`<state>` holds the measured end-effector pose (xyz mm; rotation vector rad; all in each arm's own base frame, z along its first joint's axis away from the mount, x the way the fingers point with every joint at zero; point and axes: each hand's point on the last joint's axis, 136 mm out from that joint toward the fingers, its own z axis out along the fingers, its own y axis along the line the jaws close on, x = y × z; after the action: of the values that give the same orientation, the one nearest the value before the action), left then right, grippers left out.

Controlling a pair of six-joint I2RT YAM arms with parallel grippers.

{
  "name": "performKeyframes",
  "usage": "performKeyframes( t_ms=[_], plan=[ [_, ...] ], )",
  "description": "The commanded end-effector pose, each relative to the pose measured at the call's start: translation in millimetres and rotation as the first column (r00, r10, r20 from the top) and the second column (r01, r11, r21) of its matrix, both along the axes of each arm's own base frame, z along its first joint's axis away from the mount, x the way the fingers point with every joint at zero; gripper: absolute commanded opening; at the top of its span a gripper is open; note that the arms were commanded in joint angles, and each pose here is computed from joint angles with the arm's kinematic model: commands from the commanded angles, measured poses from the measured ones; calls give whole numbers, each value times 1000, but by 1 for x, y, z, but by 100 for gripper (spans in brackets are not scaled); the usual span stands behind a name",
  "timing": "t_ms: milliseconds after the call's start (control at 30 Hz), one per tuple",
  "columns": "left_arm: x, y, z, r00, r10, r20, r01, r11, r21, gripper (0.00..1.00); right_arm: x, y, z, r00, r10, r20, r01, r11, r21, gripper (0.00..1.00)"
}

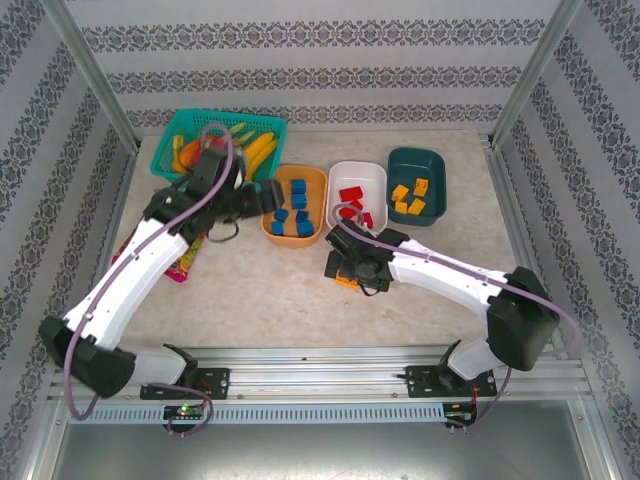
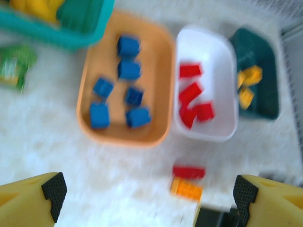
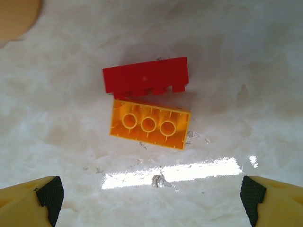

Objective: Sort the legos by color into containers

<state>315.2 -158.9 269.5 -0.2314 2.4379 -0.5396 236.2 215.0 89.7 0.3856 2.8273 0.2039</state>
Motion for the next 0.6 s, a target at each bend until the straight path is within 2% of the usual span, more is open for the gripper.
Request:
performKeyframes(
  t_ms=[0,133,267,400,567],
  plan=[
    [-33,-2,-24,998,14,-67,-22,994,-110,93,8,8,-9,997,-75,-3,75,997,0,98],
    [-73,10,-43,996,15,-83,-27,989,-148,94,14,11,-26,996,-88,-28,86,995,-56,98],
    [-97,23,-48,998,14,-67,-25,987,-157,93,15,9,-43,993,-105,-60,100,991,-84,97],
    [-106,26,-50,998,15,-67,-26,985,-168,93,18,8,-53,992,-103,-77,94,989,-116,96],
    [-103,23,-50,998,10,-64,-22,983,-183,93,20,9,-67,989,-107,-106,95,989,-115,90]
  ],
)
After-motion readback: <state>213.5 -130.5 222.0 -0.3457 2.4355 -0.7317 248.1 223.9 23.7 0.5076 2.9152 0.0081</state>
